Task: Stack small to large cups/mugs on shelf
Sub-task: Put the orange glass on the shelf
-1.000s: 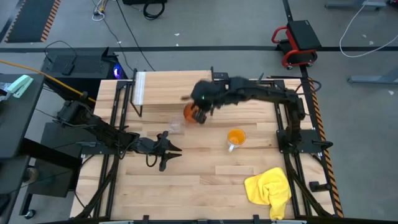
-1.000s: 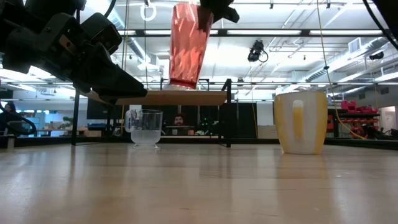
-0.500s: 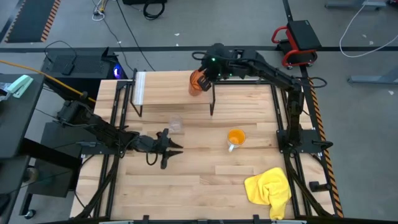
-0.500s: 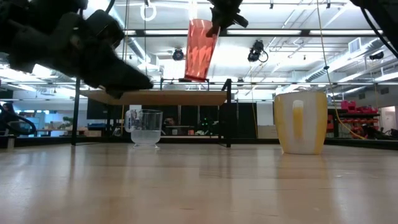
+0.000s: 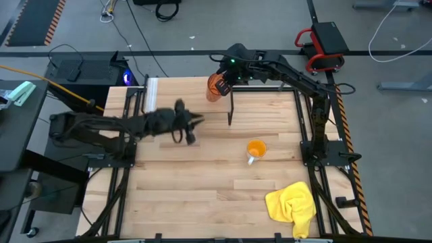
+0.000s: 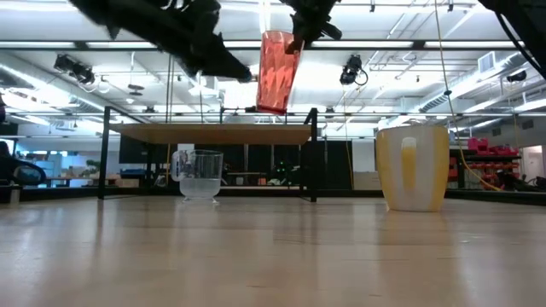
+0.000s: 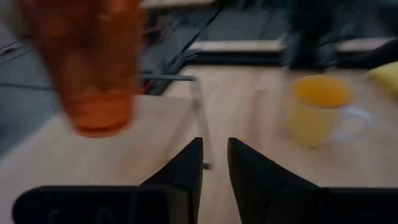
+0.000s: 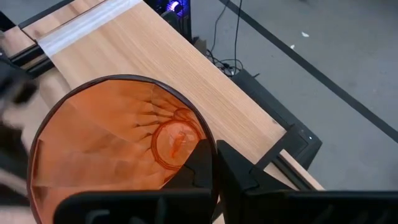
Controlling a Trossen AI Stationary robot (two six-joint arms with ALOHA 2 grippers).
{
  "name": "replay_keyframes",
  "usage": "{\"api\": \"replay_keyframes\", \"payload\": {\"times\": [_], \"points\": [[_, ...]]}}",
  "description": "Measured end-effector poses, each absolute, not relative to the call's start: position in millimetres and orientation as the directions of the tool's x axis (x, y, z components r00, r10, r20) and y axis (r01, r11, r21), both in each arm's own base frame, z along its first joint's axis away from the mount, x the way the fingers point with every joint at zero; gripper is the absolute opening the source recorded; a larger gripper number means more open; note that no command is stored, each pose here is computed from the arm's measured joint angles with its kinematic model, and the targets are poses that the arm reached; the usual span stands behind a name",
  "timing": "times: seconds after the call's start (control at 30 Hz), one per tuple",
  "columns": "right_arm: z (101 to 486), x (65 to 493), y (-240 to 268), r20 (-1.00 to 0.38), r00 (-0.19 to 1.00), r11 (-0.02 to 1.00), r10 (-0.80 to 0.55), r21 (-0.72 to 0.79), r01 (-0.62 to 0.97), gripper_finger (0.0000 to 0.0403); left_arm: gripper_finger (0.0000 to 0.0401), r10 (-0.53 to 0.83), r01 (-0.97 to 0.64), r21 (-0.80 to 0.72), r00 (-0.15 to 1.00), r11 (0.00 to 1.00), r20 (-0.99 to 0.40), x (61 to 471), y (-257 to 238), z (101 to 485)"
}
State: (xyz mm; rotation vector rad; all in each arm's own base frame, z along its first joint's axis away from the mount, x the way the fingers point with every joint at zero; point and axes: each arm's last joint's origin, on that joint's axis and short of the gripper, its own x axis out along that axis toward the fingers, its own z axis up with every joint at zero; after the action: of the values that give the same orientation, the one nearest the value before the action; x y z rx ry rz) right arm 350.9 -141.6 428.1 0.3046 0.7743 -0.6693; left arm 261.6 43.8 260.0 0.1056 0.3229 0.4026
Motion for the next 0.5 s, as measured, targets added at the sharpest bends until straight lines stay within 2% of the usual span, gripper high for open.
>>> {"api": "replay_keyframes", "payload": {"times": [0.27,0.5], "points": [[428.4,348.4,-150.0,-0.726,0.531,0.745,-0.436,0.04,0.666,0.0008,0.0064,0.402,-0.373,0.153,0.865,0.915,-0.299,247.1,103.5,313.4],[429.2,338.2,-175.2,-0.723,0.548,0.707,-0.421,0.117,0.697,0.0008,0.0072,0.369,-0.374,0.041,0.884,0.927,-0.287,228.5,156.1,321.2]]}}
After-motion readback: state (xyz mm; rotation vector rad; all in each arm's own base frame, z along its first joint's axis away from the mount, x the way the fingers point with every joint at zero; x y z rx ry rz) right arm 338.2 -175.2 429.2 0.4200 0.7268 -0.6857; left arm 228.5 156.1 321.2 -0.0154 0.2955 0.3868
